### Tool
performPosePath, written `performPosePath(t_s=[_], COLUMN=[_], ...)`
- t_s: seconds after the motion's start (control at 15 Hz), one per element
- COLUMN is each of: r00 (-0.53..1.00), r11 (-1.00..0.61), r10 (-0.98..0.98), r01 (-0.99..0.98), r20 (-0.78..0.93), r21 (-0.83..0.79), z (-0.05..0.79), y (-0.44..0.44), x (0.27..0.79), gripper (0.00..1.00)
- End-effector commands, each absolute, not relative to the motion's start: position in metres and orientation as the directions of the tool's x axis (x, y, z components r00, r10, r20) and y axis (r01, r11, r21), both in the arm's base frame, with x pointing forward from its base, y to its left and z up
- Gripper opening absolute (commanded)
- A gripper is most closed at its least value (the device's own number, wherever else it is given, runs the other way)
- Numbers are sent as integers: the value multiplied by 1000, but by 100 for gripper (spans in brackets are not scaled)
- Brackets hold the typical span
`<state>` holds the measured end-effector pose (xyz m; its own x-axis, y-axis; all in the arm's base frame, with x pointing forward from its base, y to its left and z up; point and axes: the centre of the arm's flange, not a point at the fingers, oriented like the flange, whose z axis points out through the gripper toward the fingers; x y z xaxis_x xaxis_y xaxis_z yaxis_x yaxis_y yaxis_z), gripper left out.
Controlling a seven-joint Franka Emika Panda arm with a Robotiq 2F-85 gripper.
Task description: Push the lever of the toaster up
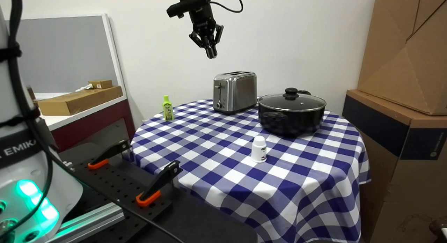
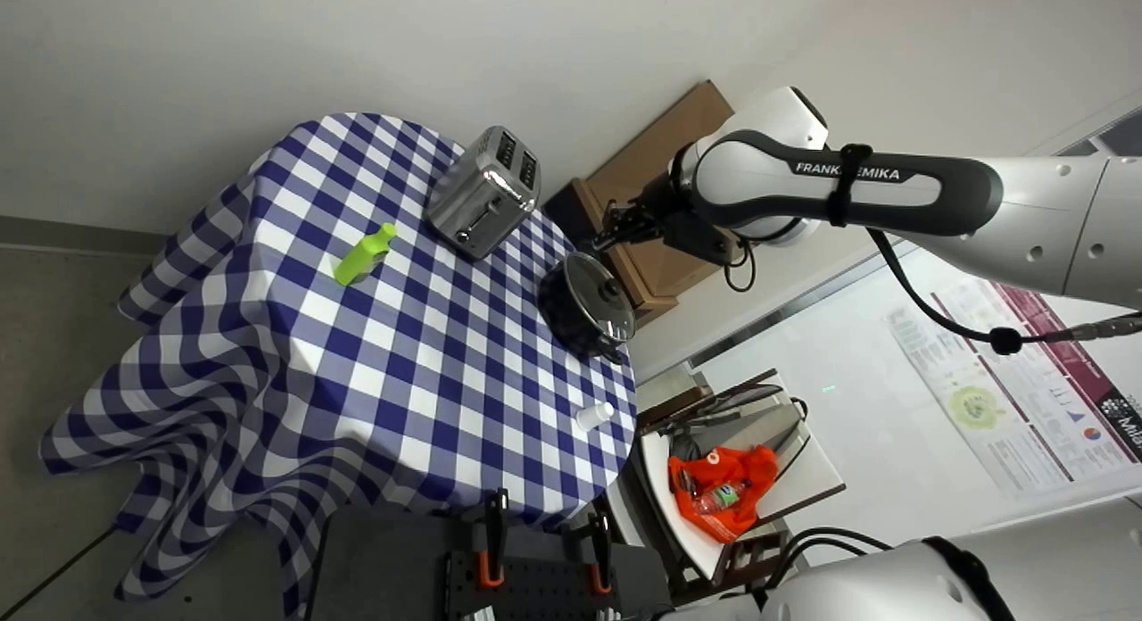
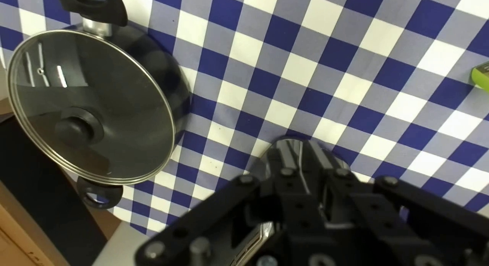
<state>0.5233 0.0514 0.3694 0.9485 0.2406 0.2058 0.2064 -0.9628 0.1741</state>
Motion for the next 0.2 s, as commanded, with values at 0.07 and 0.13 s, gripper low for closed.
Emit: performPosePath(t_s=[0.07,0.13], r00=[948,948], r11=[-962,-962], r10=[244,245], r01=[211,211], r20=[202,202], r21=[173,173], z=[367,367], y=[53,54], x=[523,523], gripper=[27,27])
